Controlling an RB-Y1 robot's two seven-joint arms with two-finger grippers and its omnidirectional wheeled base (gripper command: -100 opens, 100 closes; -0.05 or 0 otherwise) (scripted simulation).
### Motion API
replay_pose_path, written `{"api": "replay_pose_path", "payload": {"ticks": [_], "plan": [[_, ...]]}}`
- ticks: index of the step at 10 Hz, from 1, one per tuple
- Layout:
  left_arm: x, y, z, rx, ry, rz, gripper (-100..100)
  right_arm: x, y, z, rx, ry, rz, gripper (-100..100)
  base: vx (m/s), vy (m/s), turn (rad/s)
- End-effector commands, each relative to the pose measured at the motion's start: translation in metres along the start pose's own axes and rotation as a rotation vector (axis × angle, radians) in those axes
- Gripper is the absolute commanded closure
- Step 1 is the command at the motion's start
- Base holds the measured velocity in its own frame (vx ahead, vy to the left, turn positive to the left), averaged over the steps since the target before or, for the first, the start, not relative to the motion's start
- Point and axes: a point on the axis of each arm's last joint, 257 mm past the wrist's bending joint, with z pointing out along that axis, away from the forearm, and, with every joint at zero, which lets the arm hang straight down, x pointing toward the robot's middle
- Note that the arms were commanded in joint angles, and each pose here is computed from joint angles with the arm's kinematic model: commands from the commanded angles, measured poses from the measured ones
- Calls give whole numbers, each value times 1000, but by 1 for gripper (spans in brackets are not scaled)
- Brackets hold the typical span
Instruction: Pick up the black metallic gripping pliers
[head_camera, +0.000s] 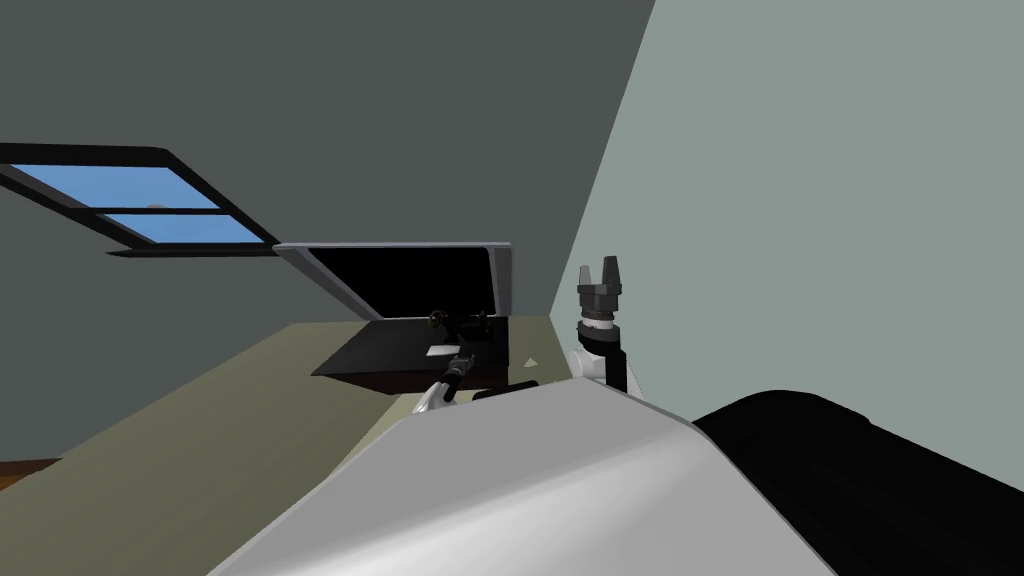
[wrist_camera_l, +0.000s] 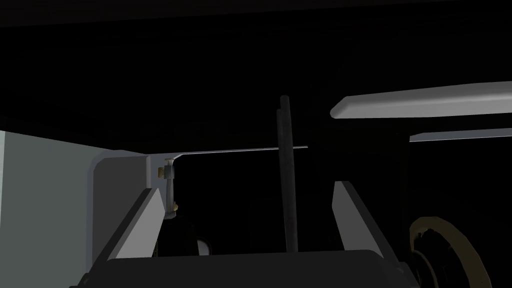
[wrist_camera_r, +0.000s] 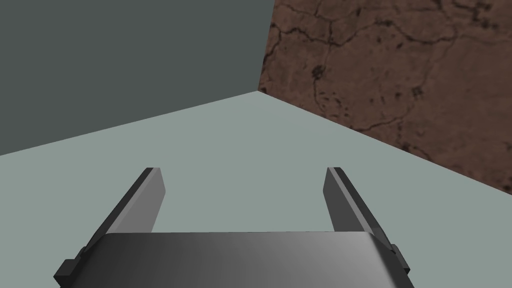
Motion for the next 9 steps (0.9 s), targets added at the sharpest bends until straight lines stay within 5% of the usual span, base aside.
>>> {"api": "replay_pose_path", "payload": {"ticks": [1, 9], "plan": [[4, -5, 0, 13, -1, 11, -100, 0, 0, 0, 0, 0, 0, 0, -2, -23, 67], [4, -5, 0, 13, -1, 11, -100, 0, 0, 0, 0, 0, 0, 0, 0, -1, 2]]}}
